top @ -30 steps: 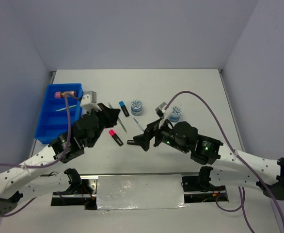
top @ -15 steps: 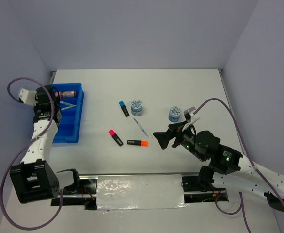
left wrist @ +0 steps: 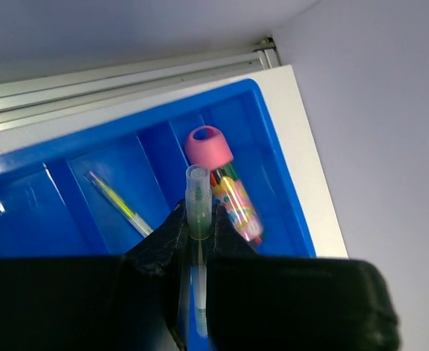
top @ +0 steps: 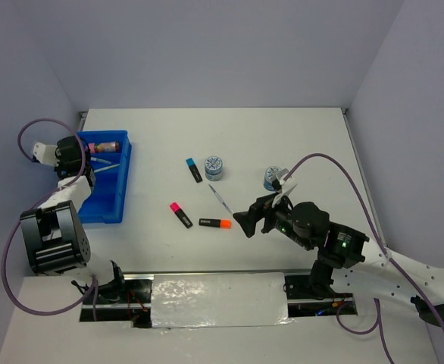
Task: Sort the stationery into containers
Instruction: Place the pen in the storage box.
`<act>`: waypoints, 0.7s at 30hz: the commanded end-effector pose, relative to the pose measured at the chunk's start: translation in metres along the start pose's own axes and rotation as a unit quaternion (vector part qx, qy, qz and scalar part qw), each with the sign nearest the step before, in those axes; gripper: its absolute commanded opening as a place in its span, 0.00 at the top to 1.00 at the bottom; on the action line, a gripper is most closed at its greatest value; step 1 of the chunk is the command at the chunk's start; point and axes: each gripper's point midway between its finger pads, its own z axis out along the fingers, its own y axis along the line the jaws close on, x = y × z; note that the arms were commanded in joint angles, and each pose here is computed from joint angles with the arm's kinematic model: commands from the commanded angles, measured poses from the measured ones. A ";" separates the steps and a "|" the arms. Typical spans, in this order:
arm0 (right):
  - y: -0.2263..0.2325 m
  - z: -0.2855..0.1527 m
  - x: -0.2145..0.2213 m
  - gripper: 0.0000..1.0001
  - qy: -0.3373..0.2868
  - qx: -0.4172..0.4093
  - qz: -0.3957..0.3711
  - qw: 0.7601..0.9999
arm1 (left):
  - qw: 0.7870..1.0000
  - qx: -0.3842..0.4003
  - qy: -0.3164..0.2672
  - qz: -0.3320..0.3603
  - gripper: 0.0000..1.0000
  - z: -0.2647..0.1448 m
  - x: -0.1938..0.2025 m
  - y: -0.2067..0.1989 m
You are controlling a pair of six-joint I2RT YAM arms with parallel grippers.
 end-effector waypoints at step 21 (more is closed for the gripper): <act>0.007 0.004 -0.010 0.00 -0.017 -0.017 -0.014 1.000 | 1.000 0.012 0.016 -0.004 0.30 0.024 0.008 0.006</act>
